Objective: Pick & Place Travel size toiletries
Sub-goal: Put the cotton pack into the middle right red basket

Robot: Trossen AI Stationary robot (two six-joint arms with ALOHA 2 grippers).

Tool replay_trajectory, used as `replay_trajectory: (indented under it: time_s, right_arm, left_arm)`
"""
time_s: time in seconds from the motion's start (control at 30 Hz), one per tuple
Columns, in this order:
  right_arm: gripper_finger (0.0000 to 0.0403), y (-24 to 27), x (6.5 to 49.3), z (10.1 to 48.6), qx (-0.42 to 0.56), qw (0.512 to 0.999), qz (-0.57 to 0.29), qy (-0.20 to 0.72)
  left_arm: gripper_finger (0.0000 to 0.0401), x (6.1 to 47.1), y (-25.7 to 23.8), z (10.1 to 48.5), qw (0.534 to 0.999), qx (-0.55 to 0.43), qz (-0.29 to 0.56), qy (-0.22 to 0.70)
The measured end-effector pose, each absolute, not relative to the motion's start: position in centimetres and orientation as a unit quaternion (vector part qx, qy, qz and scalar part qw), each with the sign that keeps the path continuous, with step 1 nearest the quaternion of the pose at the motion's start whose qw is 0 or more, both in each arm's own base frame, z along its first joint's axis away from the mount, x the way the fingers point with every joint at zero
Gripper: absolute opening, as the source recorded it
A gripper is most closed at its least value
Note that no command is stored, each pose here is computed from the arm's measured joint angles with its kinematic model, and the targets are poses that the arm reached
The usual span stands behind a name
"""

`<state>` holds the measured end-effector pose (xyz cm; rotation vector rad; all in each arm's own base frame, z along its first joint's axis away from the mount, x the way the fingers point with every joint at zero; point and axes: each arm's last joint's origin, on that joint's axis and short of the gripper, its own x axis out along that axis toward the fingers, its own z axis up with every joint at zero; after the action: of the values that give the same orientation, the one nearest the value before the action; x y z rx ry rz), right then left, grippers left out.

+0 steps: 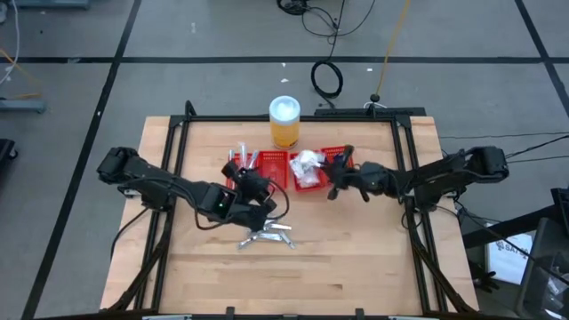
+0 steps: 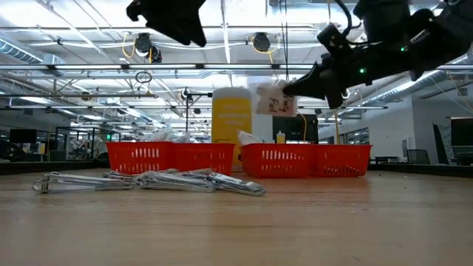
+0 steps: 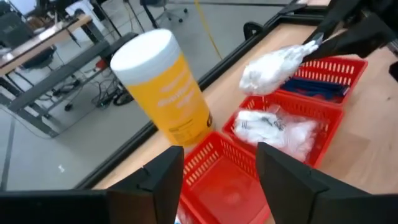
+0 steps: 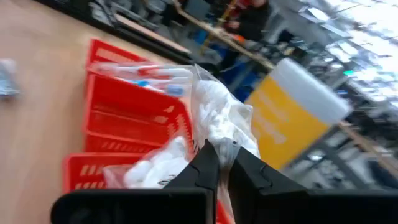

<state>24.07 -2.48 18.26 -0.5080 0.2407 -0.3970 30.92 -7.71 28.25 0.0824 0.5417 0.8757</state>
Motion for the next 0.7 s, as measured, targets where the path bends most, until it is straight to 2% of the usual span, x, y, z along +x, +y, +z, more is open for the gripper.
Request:
replay_trajectory:
  time_s: [0.2,0.43,0.7]
  right_arm:
    - [0.0009,-4.1,24.4,16.2,-0.205,0.953,-0.155,0.16]
    - [0.0012,-4.0,25.1,12.8,-0.24,0.94,-0.093,0.224]
    - [0.0059,-3.6,25.0,12.7,-0.241,0.937,-0.093,0.235]
  left_arm:
    - [0.0172,30.6,-7.5,27.5,0.864,0.036,0.428,0.264]
    - [0.0156,30.2,-6.6,25.8,0.852,0.021,0.45,0.266]
    - [0.0167,30.2,-6.0,25.2,0.848,0.0,0.449,0.28]
